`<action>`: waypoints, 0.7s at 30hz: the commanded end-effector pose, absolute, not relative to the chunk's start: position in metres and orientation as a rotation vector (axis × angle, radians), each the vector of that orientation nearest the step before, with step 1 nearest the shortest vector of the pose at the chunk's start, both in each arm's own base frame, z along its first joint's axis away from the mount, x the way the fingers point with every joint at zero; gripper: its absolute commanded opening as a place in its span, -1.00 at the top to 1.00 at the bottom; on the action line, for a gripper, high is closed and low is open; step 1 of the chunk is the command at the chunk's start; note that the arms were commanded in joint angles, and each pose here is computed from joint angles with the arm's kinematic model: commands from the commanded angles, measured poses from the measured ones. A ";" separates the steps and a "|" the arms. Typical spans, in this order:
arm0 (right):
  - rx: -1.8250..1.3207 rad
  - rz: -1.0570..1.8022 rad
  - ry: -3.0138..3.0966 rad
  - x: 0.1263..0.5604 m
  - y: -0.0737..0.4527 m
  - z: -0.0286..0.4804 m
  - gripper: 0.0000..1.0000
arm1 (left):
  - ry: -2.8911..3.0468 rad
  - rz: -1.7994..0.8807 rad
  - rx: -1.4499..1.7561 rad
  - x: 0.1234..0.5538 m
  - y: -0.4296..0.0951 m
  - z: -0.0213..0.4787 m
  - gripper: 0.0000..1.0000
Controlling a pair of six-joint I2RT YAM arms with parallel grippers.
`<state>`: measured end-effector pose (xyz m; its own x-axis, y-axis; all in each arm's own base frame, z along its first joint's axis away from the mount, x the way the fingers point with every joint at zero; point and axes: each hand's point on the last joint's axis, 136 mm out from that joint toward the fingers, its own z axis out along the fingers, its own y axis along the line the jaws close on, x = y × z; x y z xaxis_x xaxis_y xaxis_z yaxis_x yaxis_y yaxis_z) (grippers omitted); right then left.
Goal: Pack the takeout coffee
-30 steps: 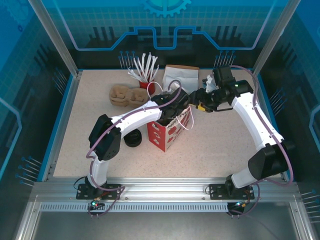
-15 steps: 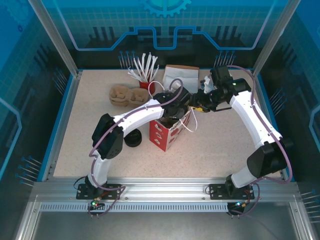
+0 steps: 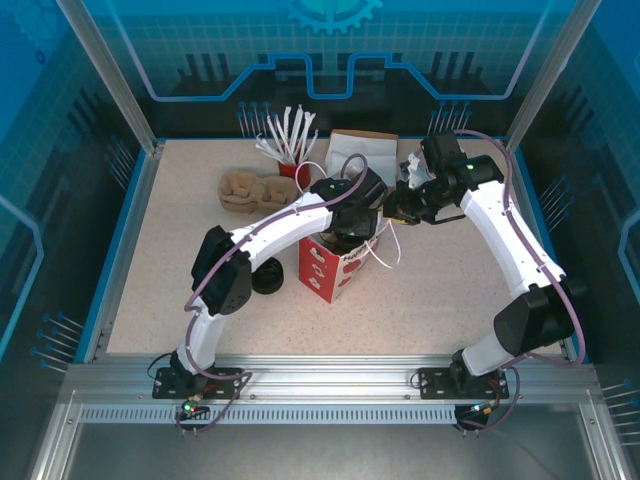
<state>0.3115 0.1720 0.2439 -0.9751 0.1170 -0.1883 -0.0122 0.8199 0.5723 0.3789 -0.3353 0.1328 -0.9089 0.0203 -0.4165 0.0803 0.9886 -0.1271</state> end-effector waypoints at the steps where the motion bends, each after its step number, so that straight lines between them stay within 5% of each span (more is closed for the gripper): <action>1: 0.019 0.856 2.791 0.305 0.173 0.251 0.72 | 2.768 -0.213 0.028 0.366 -0.330 0.138 -0.72; 21: -0.020 0.835 2.769 0.306 0.172 0.259 0.75 | 2.650 -0.311 -0.087 0.367 -0.324 0.196 -0.83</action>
